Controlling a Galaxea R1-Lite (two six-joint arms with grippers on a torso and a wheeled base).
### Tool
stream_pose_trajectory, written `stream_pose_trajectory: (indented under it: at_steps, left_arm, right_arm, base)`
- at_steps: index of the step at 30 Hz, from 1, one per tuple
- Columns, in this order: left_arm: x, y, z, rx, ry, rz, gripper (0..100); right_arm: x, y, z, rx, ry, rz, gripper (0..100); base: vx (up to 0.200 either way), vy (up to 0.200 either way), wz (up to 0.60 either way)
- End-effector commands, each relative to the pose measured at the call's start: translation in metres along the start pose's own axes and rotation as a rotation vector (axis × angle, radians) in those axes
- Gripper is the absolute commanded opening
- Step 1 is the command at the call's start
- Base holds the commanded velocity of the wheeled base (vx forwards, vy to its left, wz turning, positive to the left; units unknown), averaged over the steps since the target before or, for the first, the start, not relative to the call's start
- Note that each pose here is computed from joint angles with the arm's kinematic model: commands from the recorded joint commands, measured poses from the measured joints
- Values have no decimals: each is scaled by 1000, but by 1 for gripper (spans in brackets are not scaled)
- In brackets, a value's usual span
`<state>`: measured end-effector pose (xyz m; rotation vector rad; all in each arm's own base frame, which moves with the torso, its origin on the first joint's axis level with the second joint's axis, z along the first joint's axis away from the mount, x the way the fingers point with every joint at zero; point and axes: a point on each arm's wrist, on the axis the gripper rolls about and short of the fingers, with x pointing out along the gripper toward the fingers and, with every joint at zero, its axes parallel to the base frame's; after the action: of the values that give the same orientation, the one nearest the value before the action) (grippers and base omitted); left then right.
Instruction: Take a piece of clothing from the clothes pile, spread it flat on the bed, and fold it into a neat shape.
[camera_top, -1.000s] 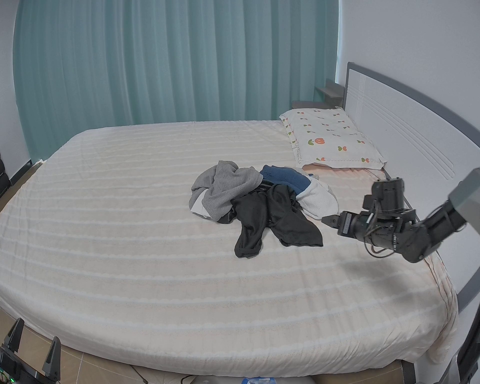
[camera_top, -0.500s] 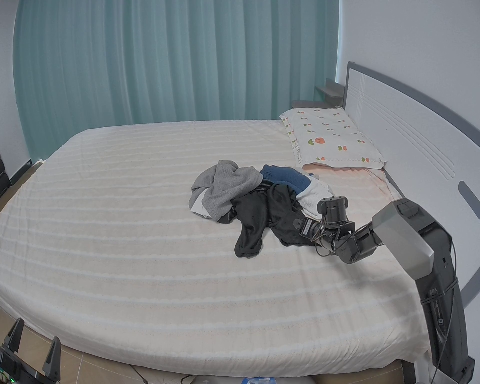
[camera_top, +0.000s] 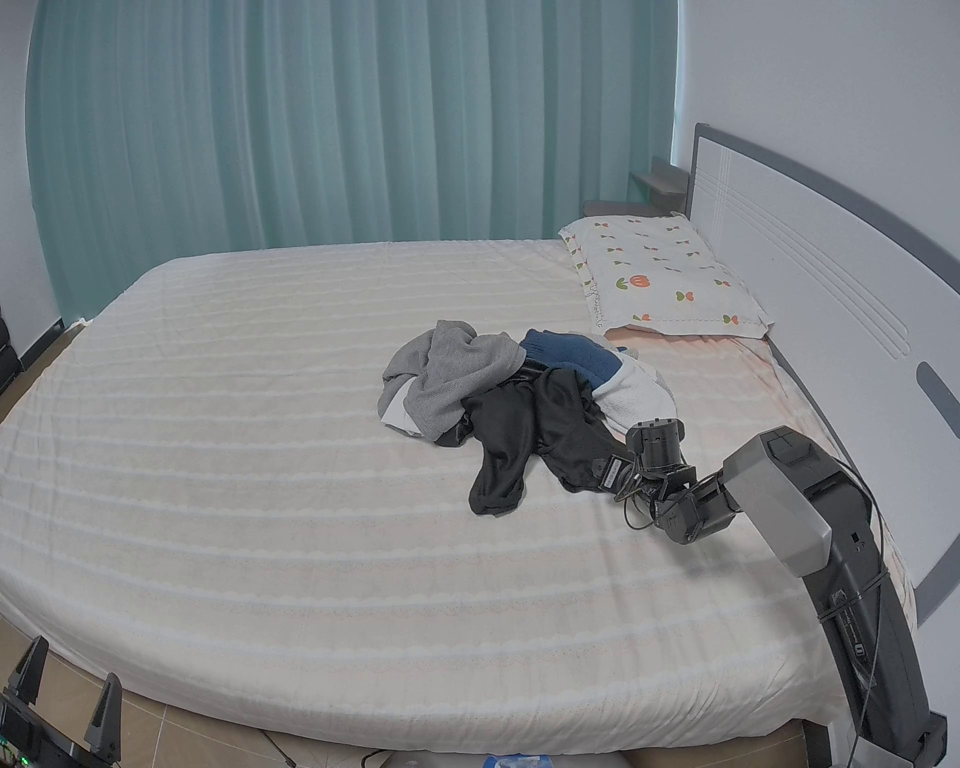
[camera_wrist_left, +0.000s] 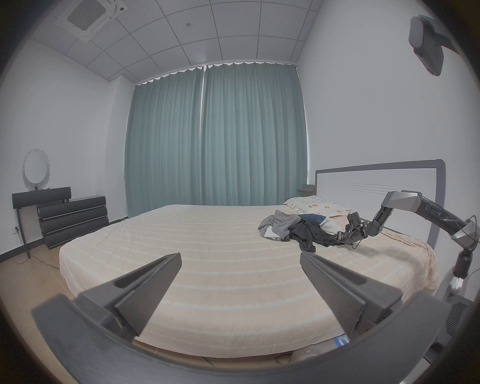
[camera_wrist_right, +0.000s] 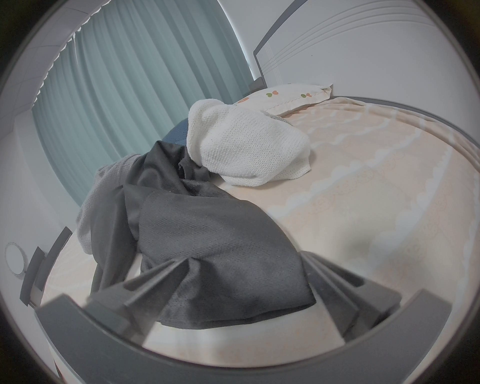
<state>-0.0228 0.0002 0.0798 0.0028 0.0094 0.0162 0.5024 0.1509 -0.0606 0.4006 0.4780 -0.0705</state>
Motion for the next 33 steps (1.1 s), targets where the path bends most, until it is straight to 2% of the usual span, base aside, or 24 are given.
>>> stream_pose_trajectory:
  at_steps: [1,9,15,19,24,31,33]
  left_arm:
    - [0,0,-5,0,-2,1,100]
    - [0,0,-5,0,-2,1,100]
    - [0,0,-5,0,-2,1,100]
    - [0,0,-5,0,-2,1,100]
    - [0,0,-5,0,-2,1,100]
    - [0,0,-5,0,-2,1,100]
    - [0,0,-5,3,-2,1,100]
  right_arm:
    - [-2,3,1,-2,-2,8,0]
    - [-14,10,22,13,-37,24,0]
    - [-55,11,42,17,-42,63,0]
    - [-82,7,43,23,-19,121,0]
    - [-152,-4,55,121,19,265,0]
    - [-249,-27,54,169,87,417,0]
    - [-261,-30,51,166,98,431,0]
  base:
    - [0,0,0]
    - [0,0,0]
    - [0,0,0]
    - [0,0,0]
    - [0,0,0]
    - [0,0,0]
    - [0,0,0]
